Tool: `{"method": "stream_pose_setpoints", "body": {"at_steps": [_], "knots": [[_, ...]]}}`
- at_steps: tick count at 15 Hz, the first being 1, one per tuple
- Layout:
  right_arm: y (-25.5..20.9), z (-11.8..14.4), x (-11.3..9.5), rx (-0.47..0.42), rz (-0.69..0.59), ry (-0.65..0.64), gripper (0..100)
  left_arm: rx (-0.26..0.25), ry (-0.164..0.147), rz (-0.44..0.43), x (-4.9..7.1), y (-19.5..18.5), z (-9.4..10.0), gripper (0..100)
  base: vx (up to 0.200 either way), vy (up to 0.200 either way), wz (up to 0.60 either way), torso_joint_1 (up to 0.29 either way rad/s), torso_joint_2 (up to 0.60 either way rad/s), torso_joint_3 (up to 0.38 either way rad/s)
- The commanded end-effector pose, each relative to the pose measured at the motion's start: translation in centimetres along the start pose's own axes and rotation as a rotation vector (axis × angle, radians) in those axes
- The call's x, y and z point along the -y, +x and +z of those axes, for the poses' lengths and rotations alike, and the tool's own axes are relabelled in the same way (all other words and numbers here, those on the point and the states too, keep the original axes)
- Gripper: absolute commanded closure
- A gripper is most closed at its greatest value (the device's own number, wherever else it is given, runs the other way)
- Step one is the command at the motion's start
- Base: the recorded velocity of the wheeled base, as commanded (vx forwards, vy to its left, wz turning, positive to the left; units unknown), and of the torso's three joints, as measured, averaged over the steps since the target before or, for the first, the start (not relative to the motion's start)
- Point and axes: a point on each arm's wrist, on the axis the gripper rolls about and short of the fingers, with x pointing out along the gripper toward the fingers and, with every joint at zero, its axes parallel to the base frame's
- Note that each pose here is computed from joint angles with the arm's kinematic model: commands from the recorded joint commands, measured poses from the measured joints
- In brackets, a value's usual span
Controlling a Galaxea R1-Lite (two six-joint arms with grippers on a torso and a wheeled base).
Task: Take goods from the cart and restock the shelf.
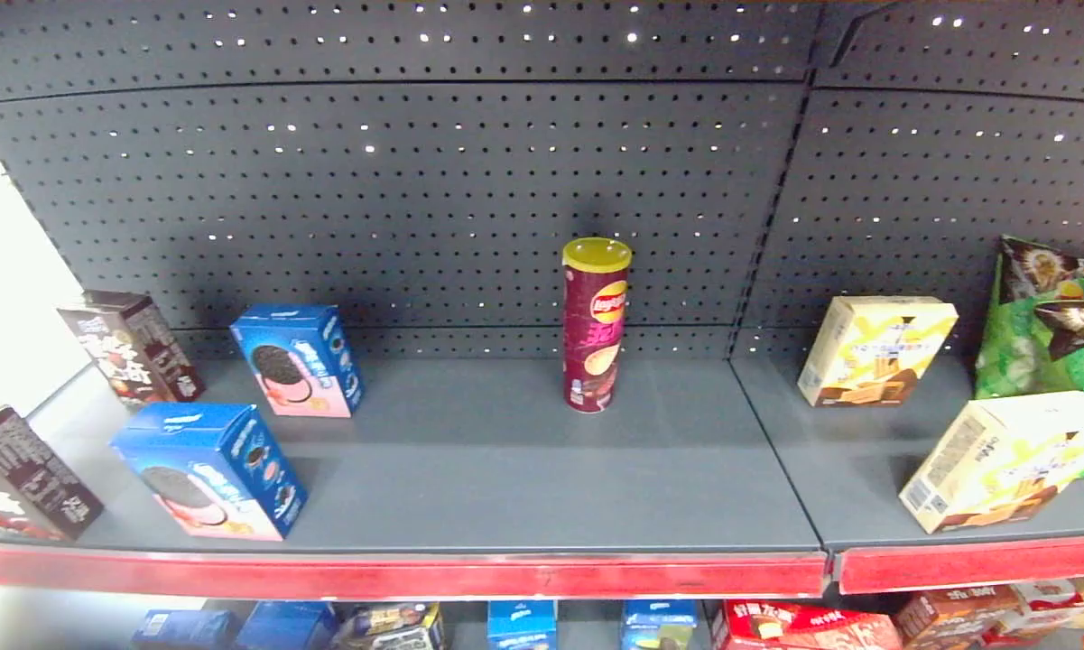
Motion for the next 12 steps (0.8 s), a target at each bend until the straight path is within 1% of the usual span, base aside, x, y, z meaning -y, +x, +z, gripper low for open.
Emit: {"method": "stream_pose_setpoints", "body": {"at_steps": [1, 12], "knots": [[0.00, -0.01, 0.00, -0.001, 0.000, 0.001, 0, -0.001, 0.000, 0.000, 0.00, 0.01, 0.00, 0, 0.000, 0.000, -0.60, -0.002, 0.00, -0.002], [0.00, -0.01, 0.00, -0.001, 0.000, 0.001, 0, -0.001, 0.000, 0.000, 0.00, 0.01, 0.00, 0, 0.000, 0.000, -0.60, 0.004, 0.00, 0.002]]}}
